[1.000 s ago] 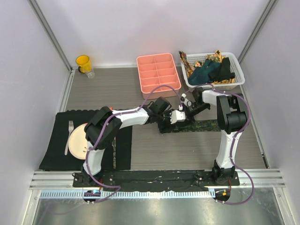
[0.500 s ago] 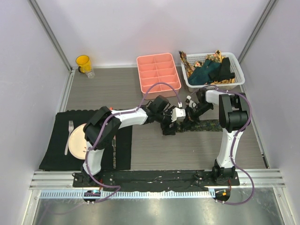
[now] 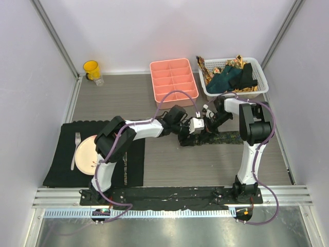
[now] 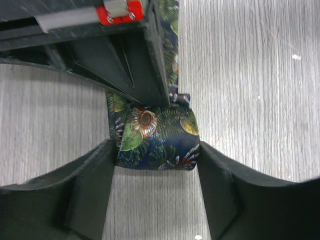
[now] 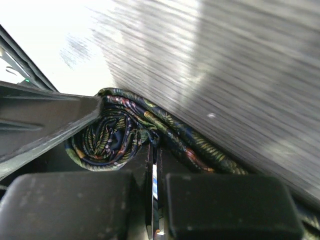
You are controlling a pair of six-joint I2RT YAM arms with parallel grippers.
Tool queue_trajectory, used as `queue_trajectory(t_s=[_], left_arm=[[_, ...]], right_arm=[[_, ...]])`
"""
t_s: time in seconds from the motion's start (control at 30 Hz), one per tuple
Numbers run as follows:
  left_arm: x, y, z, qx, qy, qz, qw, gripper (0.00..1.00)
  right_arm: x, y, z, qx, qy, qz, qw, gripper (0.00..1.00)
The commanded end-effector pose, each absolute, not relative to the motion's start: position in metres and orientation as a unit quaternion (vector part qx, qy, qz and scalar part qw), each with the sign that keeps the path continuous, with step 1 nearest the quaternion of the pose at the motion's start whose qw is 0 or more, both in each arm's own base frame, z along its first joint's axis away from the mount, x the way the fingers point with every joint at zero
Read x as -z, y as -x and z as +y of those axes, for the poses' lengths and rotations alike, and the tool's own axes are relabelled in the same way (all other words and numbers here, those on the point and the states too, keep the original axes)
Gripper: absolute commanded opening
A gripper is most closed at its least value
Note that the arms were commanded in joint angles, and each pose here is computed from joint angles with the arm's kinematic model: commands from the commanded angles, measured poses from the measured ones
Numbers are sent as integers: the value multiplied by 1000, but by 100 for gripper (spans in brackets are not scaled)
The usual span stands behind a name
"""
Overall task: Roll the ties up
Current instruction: Roll the tie at the center of the board.
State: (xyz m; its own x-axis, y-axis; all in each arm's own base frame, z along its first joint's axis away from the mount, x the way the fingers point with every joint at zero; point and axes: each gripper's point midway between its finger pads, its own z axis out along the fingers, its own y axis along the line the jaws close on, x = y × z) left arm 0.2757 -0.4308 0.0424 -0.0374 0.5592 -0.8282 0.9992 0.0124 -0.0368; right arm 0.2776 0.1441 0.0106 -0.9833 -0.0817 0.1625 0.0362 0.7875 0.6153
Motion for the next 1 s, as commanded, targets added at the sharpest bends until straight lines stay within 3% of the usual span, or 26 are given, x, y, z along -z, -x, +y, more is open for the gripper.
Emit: queue_trajectory(t_s=[0.0,0.13,0.27,0.33,0.37,0.4,0.57,0.73,0.97], left_arm=[[-50,-261,-425,351,-634,609,321,61],[-43,-250,-415,357,-631,622,296,44],[-39,-242,-401,352,-625,633,290,40],[-41,-240,-395,359,-610,640,297,46],[-42,-240,-394,363,-606,640,302,58],[-49,-245,-398,366,-600,632,326,62],[-49,-247,-407,387,-573,626,359,72],[-44,-251,-422,409,-553,620,377,72],[-56,-245,-435,454,-521,607,393,63]], right_arm=[[34,-282,121,211,-113,-969,59,1],[28,-270,142,235,-135,-960,68,1],[22,-248,160,257,-136,-953,86,1],[22,-244,167,272,-118,-951,90,1],[23,-242,169,277,-113,-949,94,1],[25,-243,169,277,-111,-950,93,1],[32,-255,171,278,-114,-950,82,1],[39,-266,164,278,-98,-953,73,1],[49,-271,159,269,-75,-958,69,1]])
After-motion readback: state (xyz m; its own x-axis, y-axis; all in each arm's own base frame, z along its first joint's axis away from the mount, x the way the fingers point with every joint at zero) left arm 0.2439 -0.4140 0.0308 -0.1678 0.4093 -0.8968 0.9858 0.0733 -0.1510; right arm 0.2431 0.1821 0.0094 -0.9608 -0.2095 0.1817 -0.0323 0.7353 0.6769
